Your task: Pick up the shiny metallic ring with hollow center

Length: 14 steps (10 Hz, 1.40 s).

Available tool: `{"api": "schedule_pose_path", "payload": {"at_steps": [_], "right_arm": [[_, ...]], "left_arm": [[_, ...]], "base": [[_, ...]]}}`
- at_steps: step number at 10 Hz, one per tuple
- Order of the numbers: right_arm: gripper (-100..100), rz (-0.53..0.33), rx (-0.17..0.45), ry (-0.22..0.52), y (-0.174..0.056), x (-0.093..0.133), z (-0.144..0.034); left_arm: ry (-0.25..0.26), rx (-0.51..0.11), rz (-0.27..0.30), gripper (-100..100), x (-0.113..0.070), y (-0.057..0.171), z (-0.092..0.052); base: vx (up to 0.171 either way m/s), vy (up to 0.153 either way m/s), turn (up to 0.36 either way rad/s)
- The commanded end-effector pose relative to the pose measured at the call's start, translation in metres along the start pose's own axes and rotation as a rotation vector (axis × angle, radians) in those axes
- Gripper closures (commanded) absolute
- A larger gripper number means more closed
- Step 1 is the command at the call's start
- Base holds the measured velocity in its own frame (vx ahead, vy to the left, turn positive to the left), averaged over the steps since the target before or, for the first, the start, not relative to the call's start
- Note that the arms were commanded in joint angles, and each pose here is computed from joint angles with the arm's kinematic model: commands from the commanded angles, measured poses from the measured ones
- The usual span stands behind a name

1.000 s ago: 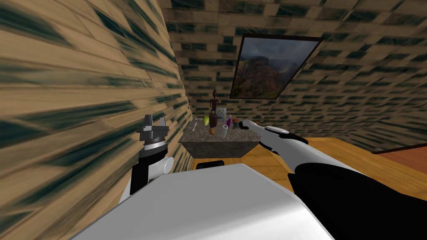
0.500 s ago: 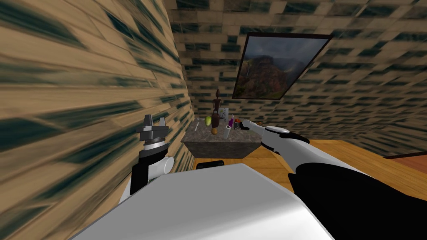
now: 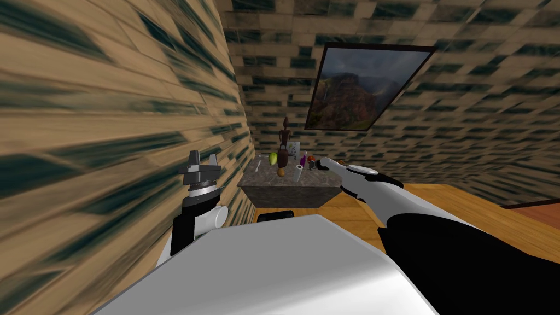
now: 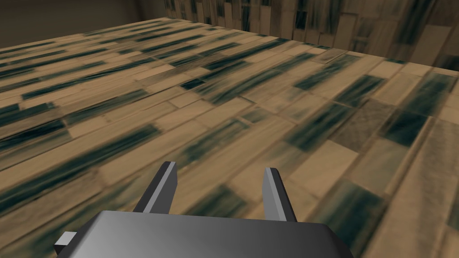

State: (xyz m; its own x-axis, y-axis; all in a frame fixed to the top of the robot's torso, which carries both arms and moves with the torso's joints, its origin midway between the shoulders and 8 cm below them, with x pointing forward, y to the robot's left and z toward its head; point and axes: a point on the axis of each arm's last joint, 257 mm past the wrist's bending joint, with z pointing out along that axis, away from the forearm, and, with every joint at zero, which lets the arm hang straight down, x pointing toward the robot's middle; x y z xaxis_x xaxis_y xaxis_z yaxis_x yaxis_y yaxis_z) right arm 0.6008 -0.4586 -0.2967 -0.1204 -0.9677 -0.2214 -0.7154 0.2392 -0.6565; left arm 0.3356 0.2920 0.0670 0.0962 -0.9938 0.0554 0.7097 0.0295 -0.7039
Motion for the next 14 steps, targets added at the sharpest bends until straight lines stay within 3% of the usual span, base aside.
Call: {"api": "schedule_pose_path", "payload": {"at_steps": [1,2,4,7,14], "right_arm": [[-100,0.013,0.006,0.021,-0.001,0.009,-0.001],[-100,0.011,0.005,0.016,-0.001,0.006,0.000],[-100,-0.057,-0.039,0.064,0.006,0.029,-0.011],[-100,-0.095,-0.067,0.092,0.010,0.043,-0.017],[-100,-0.235,-0.188,0.209,0.028,0.103,-0.049]], "left_arm": [[0.000,0.000,0.000,0,0.000,0.000,0.000],[0.000,0.000,0.000,0,0.000,0.000,0.000],[0.000,0.000,0.000,0,0.000,0.000,0.000],[0.000,0.000,0.000,0,0.000,0.000,0.000],[0.000,0.000,0.000,0,0.000,0.000,0.000]], "base": [[0.000,0.000,0.000],[0.000,0.000,0.000],[0.029,0.017,-0.012],[0.031,0.021,-0.007],[0.032,0.021,-0.009]]}}
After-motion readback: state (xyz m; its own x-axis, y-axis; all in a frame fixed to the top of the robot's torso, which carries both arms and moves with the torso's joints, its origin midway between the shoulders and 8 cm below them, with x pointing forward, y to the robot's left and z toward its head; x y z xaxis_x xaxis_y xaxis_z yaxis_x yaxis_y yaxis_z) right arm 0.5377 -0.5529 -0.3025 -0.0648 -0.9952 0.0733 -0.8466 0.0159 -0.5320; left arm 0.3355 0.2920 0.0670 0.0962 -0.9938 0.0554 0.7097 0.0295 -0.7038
